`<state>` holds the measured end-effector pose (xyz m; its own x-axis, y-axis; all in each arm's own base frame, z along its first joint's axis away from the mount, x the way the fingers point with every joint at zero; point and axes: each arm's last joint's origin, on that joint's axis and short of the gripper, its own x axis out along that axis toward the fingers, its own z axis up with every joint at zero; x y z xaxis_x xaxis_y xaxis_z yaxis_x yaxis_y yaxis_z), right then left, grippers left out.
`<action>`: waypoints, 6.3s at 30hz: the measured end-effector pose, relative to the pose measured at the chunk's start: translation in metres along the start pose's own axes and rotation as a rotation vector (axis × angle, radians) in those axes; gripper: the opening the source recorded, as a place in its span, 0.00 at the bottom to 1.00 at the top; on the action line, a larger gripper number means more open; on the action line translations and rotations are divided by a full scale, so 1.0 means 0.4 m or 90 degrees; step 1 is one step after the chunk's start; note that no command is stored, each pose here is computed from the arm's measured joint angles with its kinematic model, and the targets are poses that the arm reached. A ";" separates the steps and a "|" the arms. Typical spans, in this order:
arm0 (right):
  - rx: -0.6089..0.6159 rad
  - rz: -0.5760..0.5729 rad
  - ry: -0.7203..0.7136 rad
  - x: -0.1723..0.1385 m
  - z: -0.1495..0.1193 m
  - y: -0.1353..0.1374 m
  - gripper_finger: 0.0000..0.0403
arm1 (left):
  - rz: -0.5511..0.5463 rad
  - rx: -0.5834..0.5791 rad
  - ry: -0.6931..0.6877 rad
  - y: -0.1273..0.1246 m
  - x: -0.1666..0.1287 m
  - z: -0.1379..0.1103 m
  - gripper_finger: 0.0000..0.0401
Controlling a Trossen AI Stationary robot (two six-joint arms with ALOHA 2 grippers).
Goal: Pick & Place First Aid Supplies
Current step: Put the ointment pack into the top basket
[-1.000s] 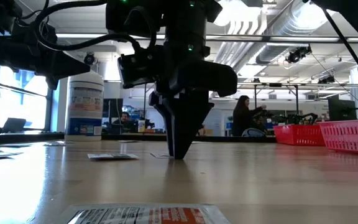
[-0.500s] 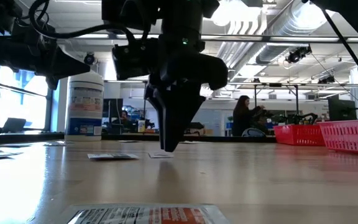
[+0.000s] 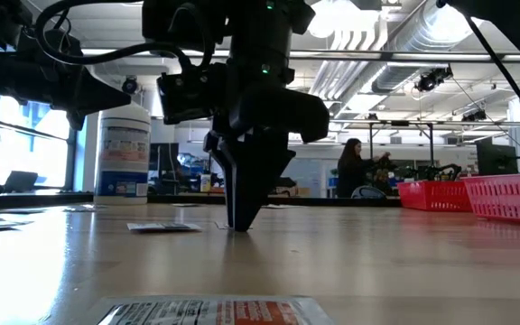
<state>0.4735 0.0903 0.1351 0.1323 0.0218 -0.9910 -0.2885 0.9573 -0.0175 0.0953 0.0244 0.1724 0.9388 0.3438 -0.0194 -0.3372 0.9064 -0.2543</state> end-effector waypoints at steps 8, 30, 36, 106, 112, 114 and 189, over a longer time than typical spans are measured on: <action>0.011 0.000 0.000 0.003 -0.002 -0.016 0.21 | 0.000 0.000 0.000 0.000 0.000 0.000 0.00; 0.006 -0.022 -0.005 -0.009 -0.002 -0.015 0.06 | 0.000 0.000 0.000 0.000 0.000 0.000 0.00; 0.013 -0.045 -0.019 -0.043 -0.002 0.000 0.16 | 0.000 0.000 0.000 0.000 0.000 0.000 0.00; 0.496 -0.107 -0.006 0.051 -0.015 -0.103 0.02 | 0.000 0.000 0.000 0.000 0.000 0.000 0.00; 0.448 -0.119 -0.006 0.049 -0.014 -0.097 0.00 | 0.000 0.000 0.000 0.000 0.000 0.000 0.00; 0.435 -0.134 -0.010 0.040 -0.013 -0.089 0.00 | 0.000 0.000 0.000 0.000 0.000 0.000 0.00; 0.767 -0.435 0.088 -0.225 -0.976 -0.437 0.28 | 0.000 0.000 0.000 0.000 0.000 0.000 0.00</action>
<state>0.1419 -0.1916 0.1754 -0.1994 -0.5061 -0.8391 0.7898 0.4239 -0.4434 0.0953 0.0244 0.1723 0.9387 0.3440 -0.0202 -0.3376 0.9063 -0.2542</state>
